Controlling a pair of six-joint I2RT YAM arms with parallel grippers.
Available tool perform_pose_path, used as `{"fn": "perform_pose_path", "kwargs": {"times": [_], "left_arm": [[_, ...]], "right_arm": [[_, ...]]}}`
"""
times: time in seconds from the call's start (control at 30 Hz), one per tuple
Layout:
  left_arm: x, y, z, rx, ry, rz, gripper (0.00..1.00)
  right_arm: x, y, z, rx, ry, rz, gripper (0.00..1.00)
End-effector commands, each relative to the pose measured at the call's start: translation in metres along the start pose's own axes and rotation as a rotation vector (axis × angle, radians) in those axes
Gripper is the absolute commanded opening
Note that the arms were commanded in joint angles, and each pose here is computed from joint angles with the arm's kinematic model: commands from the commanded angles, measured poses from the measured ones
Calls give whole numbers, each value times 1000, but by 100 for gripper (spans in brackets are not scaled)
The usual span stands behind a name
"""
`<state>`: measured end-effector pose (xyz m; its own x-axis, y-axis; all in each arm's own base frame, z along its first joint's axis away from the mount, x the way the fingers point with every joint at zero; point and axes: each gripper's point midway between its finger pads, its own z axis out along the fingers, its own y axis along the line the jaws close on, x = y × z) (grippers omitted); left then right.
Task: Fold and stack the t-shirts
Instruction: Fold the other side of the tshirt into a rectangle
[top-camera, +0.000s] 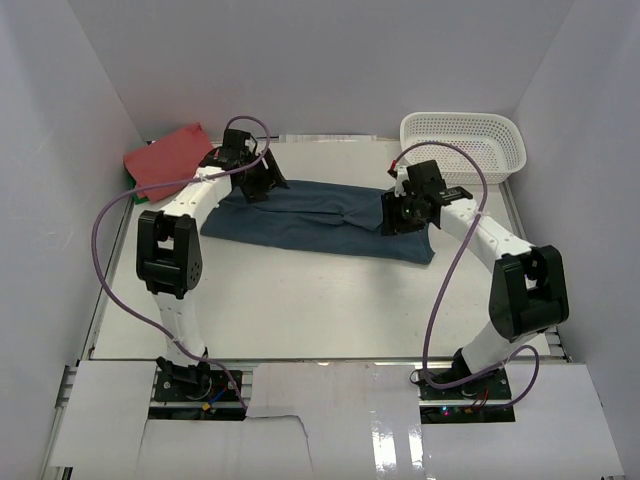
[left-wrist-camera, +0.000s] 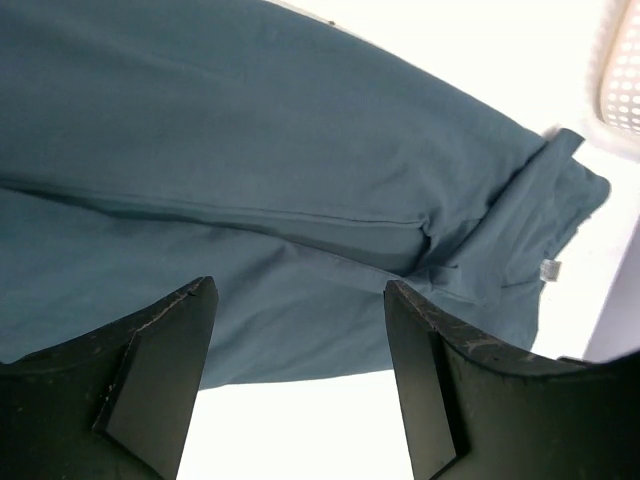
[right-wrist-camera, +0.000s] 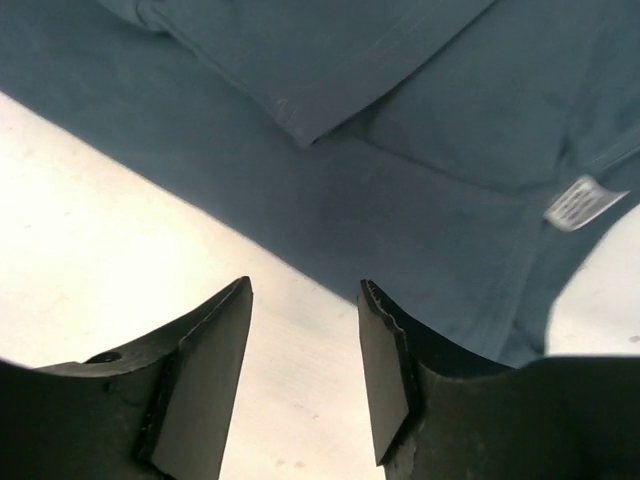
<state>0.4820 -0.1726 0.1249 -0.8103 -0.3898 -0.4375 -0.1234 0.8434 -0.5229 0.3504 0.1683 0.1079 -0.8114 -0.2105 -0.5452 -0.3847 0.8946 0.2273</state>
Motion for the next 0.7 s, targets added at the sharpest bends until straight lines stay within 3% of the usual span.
{"fn": "perform_pose_path", "kwargs": {"times": [0.0,0.4,0.67], "left_arm": [[-9,-23,-4,104,18,20,78],[15,-53,27,163,118,-48,79],[8,-43,29,144,111,-89,79]], "right_arm": [[-43,-6,-12,64,-219,-166,54],[-42,8,30,153,-193,-446,62],[-44,-4,50,291,-137,-513,55]]}}
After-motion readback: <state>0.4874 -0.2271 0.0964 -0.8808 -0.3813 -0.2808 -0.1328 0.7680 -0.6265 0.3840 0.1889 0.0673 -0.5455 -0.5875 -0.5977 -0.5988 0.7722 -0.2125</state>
